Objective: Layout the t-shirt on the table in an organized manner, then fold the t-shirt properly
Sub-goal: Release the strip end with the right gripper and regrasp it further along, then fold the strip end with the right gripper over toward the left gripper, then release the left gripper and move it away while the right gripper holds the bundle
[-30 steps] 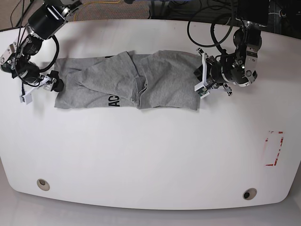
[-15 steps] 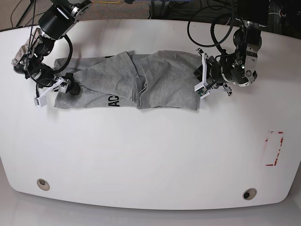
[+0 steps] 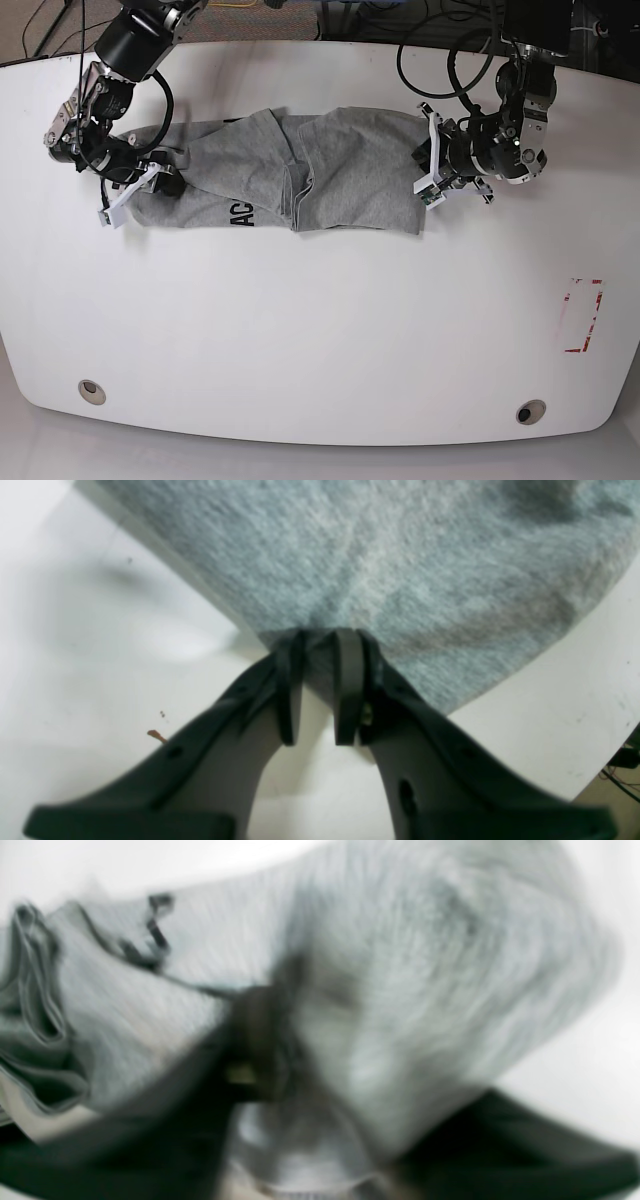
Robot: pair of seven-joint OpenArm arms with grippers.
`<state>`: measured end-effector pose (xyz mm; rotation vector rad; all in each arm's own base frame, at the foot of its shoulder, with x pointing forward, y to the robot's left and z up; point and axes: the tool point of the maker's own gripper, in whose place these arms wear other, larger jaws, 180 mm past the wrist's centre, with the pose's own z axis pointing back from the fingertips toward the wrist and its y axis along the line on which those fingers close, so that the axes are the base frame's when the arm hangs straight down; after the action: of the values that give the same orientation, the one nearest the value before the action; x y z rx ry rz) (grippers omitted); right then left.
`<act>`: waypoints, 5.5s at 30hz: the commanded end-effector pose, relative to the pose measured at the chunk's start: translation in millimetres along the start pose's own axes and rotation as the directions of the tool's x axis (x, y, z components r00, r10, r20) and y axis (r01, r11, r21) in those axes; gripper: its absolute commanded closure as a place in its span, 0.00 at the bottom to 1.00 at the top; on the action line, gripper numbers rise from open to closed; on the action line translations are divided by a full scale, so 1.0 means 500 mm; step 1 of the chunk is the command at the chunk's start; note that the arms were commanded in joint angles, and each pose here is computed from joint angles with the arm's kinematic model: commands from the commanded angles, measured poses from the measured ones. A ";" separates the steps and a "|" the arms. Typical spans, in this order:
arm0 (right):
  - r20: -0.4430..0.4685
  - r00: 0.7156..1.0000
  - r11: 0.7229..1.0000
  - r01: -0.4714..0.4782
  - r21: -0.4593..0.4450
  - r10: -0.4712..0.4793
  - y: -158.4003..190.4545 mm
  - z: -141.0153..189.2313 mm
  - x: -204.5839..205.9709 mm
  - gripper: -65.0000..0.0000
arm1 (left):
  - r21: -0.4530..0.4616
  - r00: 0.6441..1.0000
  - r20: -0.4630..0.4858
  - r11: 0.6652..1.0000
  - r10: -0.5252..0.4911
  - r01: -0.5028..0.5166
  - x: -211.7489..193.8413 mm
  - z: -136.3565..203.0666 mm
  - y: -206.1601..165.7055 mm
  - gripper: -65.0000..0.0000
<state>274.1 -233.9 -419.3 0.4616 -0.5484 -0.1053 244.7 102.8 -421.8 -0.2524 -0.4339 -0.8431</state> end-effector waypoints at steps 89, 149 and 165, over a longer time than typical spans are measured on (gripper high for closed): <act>0.304 0.841 0.754 -0.538 0.378 0.447 0.565 0.035 0.032 0.99 | -0.022 0.994 -0.103 0.999 0.040 -0.043 -0.051 -0.032 -0.010 0.86; 0.332 0.829 0.717 -0.558 0.418 0.451 0.586 0.046 0.038 0.15 | -0.044 0.989 -0.133 0.996 0.071 -0.078 -0.076 -0.045 -0.016 0.86; 0.263 0.789 0.723 -0.614 0.318 0.555 0.489 0.053 0.039 0.23 | -0.040 0.989 -0.091 0.992 0.118 -0.123 -0.056 -0.047 -0.016 0.86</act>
<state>263.8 -31.2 -296.1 0.6323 -0.7841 0.5978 253.5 82.5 -429.8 -0.3833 -0.4807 -0.7246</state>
